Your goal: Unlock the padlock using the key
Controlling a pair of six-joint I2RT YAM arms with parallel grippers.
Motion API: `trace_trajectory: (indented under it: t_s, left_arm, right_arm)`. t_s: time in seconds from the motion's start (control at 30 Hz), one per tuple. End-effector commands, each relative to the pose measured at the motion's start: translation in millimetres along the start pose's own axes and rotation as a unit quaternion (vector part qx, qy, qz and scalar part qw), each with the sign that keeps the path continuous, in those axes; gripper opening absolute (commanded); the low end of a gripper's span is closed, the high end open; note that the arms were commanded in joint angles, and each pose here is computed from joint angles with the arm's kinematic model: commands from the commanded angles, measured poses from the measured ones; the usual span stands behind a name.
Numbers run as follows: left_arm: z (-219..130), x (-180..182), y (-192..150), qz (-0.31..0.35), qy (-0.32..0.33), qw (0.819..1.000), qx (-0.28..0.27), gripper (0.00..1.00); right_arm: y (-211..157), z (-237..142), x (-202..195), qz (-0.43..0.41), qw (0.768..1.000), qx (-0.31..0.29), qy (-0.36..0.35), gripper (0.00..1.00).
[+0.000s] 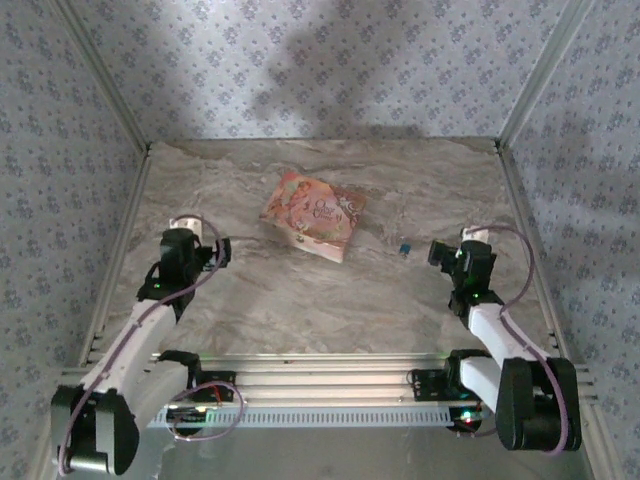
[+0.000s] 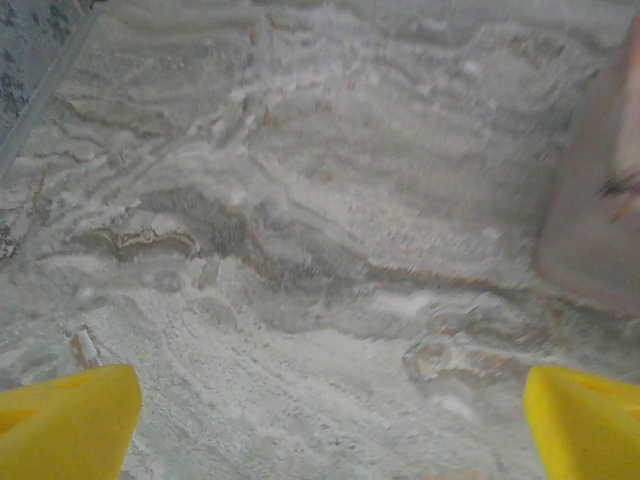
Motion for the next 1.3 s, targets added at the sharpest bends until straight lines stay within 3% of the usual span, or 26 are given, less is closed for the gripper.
trace_trajectory:
  t_s: [0.0,0.07,0.13,0.3,0.43,0.57,0.87,1.0,1.27]
  left_arm:
    - [11,2,11,0.027,0.0,0.998,-0.057,0.98]
    - [23,9,-5,0.023,0.008,0.998,-0.055,0.98]
    - [33,15,-15,0.01,0.017,0.998,-0.063,0.98]
    - [44,15,0,0.011,0.017,0.991,-0.134,0.98]
    - [54,9,6,0.042,0.003,0.988,-0.149,0.98]
    - [60,13,7,0.031,-0.009,0.987,-0.158,0.98]
    - [93,17,-1,0.029,-0.012,0.991,-0.13,0.98]
    - [103,25,2,0.002,-0.016,0.996,-0.091,0.98]
    - [103,30,3,-0.009,-0.017,0.996,-0.091,0.98]
  right_arm:
    - [40,3,-5,-0.012,0.993,-0.12,-0.014,1.0]
    - [39,14,0,-0.016,0.992,-0.125,0.0,1.0]
    - [38,25,3,-0.025,0.995,-0.092,0.003,1.0]
    - [17,37,3,-0.016,0.995,-0.094,-0.003,1.0]
    - [2,49,6,-0.016,0.994,-0.105,-0.005,1.0]
    - [8,63,10,-0.028,0.998,-0.063,-0.003,1.0]
    - [9,65,14,-0.043,0.998,-0.051,-0.009,1.0]
    - [9,65,15,-0.045,0.998,-0.05,-0.009,1.0]
    - [9,65,15,-0.045,0.998,-0.05,-0.01,1.0]
Point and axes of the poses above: each hand's point on the last joint's axis, 136 mm out from that joint toward the fingers, its own z axis out along the fingers, its own x axis along the line the jaws close on, y = z × x, the point moved 4 cm from there along -z, back along the fingers, and after that the axes turned 9 degrees about -z, right-handed, at the moved point
